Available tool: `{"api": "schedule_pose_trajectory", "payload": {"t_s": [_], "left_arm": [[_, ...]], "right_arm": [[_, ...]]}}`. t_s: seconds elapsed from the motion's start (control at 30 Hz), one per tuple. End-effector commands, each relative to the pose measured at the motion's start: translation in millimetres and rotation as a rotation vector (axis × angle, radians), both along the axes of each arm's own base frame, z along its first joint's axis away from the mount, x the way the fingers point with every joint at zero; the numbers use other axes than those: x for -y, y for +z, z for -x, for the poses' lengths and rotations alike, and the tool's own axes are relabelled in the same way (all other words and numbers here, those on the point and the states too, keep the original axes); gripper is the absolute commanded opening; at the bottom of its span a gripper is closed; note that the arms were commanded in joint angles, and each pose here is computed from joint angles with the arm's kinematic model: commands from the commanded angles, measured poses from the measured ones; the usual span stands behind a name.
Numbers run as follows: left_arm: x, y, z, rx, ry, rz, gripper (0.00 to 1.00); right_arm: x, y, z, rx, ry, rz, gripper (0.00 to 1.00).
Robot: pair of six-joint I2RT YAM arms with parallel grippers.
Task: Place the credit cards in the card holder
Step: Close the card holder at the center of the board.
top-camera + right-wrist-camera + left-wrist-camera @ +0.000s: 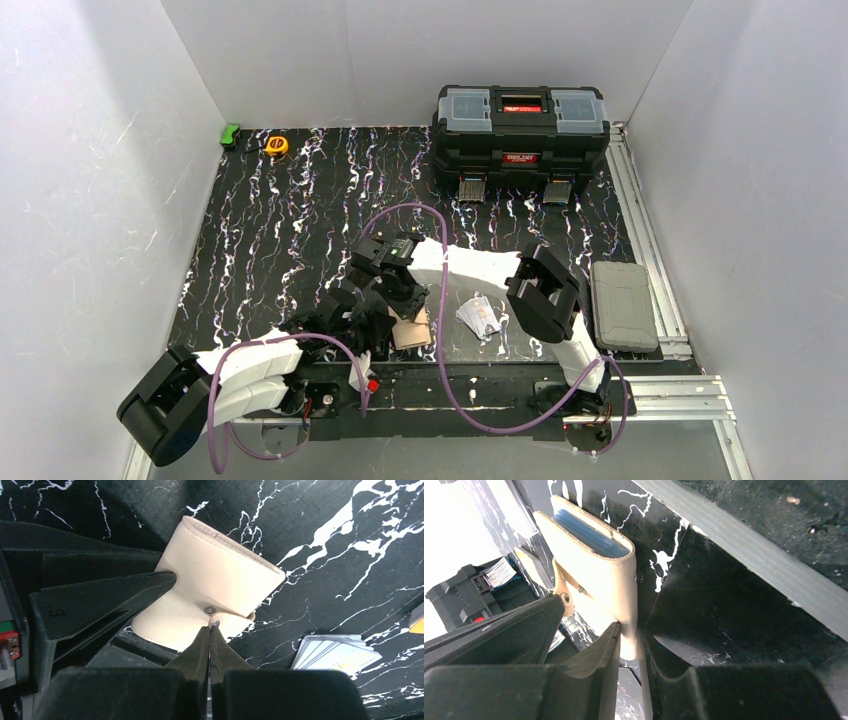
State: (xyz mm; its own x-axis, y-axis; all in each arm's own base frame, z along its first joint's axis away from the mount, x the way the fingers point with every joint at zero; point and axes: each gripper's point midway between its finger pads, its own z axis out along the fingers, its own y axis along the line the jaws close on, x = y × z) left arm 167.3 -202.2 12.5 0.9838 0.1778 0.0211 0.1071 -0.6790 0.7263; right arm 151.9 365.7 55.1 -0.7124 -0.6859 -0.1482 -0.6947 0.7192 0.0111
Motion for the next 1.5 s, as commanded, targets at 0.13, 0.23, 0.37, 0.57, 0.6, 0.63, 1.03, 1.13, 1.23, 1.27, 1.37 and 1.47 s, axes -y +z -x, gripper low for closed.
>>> {"api": "schedule_pose_trajectory", "payload": {"t_s": [0.13, 0.23, 0.37, 0.57, 0.6, 0.63, 1.03, 1.13, 1.23, 1.27, 1.37, 1.47], "left_arm": [[-37, -50, 44, -0.042, -0.185, -0.242, 0.19], [-37, -50, 44, -0.044, -0.184, -0.244, 0.19], [-36, -50, 44, -0.046, -0.184, -0.243, 0.19], [-35, -49, 43, -0.045, -0.18, -0.241, 0.19], [-34, -48, 42, -0.043, -0.179, -0.24, 0.19], [-34, -48, 42, -0.045, -0.176, -0.24, 0.19], [-34, -48, 40, -0.047, -0.163, -0.24, 0.19], [-34, -48, 41, -0.048, -0.161, -0.239, 0.19], [-34, -49, 41, -0.048, -0.16, -0.239, 0.19], [-35, -49, 41, -0.049, -0.16, -0.241, 0.19], [-35, -49, 41, -0.048, -0.157, -0.24, 0.19], [-35, -49, 41, -0.049, -0.158, -0.24, 0.19]], "right_arm": [[-10, -4, -1, -0.031, 0.017, -0.041, 0.01], [-9, -9, 1, -0.042, 0.022, -0.031, 0.01], [-7, -14, 3, -0.056, 0.025, -0.018, 0.01], [-5, -20, 5, -0.068, 0.033, -0.005, 0.01], [-6, -20, 5, -0.07, 0.032, -0.006, 0.01], [-6, -21, 5, -0.072, 0.033, -0.005, 0.01], [-8, -13, 9, -0.065, 0.057, -0.036, 0.01], [-7, -11, 9, -0.055, 0.059, -0.036, 0.01], [-6, -7, 8, -0.041, 0.056, -0.048, 0.01], [-6, -6, 8, -0.038, 0.055, -0.053, 0.01], [-7, -8, 9, -0.05, 0.06, -0.051, 0.01], [-10, -9, 11, -0.068, 0.076, -0.057, 0.01]]}}
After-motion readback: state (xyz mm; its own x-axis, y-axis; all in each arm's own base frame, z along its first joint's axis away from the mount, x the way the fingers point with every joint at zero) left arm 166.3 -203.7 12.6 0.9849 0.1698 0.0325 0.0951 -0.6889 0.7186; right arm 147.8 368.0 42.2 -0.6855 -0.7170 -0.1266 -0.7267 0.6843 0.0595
